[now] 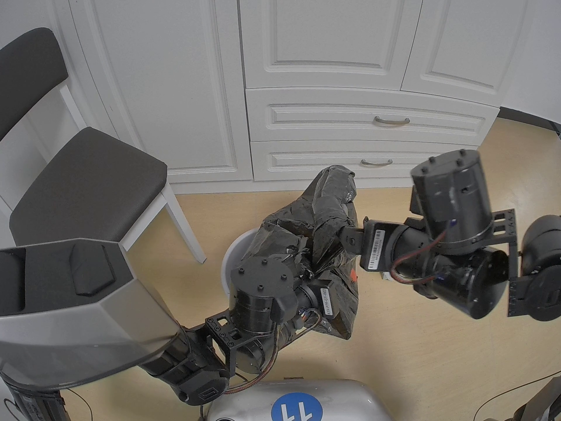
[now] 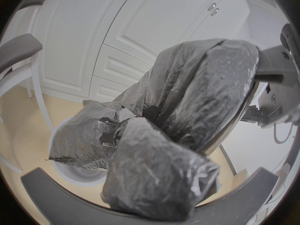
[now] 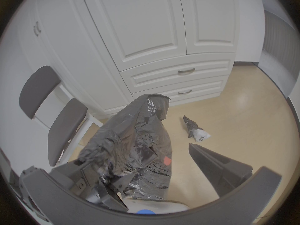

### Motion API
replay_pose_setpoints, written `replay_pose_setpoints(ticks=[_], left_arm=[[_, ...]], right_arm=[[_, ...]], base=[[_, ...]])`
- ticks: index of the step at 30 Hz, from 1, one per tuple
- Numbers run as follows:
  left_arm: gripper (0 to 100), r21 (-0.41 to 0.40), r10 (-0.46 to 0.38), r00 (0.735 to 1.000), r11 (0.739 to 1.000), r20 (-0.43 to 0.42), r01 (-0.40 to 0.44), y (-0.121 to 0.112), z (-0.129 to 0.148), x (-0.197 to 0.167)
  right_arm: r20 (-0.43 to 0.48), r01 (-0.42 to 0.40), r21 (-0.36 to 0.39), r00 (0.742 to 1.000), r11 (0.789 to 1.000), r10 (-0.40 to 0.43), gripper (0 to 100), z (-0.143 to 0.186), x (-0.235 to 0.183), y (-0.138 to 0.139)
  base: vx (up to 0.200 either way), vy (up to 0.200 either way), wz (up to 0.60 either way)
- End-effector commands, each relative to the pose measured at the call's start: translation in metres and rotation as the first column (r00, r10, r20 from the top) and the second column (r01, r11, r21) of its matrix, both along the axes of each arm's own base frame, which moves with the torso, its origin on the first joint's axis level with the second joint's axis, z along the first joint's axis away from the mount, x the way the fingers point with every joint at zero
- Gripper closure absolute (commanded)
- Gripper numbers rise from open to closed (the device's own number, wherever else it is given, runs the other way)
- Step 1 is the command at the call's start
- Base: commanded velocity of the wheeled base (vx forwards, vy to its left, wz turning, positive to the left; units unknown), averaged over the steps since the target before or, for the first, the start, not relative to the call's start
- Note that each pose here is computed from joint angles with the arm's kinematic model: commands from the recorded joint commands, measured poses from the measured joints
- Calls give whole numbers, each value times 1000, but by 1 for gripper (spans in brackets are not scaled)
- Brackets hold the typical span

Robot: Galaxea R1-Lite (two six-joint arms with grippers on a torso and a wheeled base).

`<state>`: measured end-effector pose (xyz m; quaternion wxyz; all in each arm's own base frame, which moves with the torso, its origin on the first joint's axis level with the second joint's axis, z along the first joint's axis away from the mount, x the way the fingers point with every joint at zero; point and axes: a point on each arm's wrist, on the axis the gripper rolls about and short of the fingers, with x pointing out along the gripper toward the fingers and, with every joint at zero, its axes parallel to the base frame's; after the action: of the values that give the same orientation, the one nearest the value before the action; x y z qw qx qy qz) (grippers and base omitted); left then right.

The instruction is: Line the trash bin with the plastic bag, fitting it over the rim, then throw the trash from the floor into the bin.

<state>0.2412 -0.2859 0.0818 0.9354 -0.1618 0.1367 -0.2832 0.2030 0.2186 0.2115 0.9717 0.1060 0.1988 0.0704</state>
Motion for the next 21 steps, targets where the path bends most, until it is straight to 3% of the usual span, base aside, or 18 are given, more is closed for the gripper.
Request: replay_pose_setpoints(ticks=[1, 9, 10, 14, 15, 18, 20, 21], left_arm=[[100, -32, -29, 1000, 999, 13, 29, 4, 5, -4], [100, -161, -139, 989, 976, 52, 146, 10, 10, -14], [100, -223, -187, 980, 955, 63, 196, 16, 10, -15], [100, -243, -233, 972, 941, 44, 236, 32, 5, -10], [100, -230, -257, 966, 939, 19, 254, 44, 1, -5], [100, -213, -300, 954, 933, -22, 288, 65, -7, 4], [100, -213, -300, 954, 933, -22, 288, 65, -7, 4], [100, -208, -312, 949, 932, -46, 296, 79, -12, 10]], right_arm=[[67, -54, -10, 996, 998, 55, 0, 23, -33, -31], [118, -105, -47, 987, 993, 110, 0, 33, -54, -51], [116, -101, -50, 988, 994, 106, 0, 32, -53, -52], [102, -91, -65, 990, 994, 97, 0, 27, -50, -52], [100, -90, -69, 990, 994, 97, 100, 26, -50, -52], [113, -91, -56, 989, 994, 97, 100, 29, -50, -53], [113, -91, -56, 989, 994, 97, 100, 29, -50, -53], [132, -90, -36, 987, 995, 94, 100, 34, -52, -54]], base=[[0, 0, 0], [0, 0, 0], [0, 0, 0], [0, 0, 0], [0, 0, 0], [0, 0, 0], [0, 0, 0], [0, 0, 0]])
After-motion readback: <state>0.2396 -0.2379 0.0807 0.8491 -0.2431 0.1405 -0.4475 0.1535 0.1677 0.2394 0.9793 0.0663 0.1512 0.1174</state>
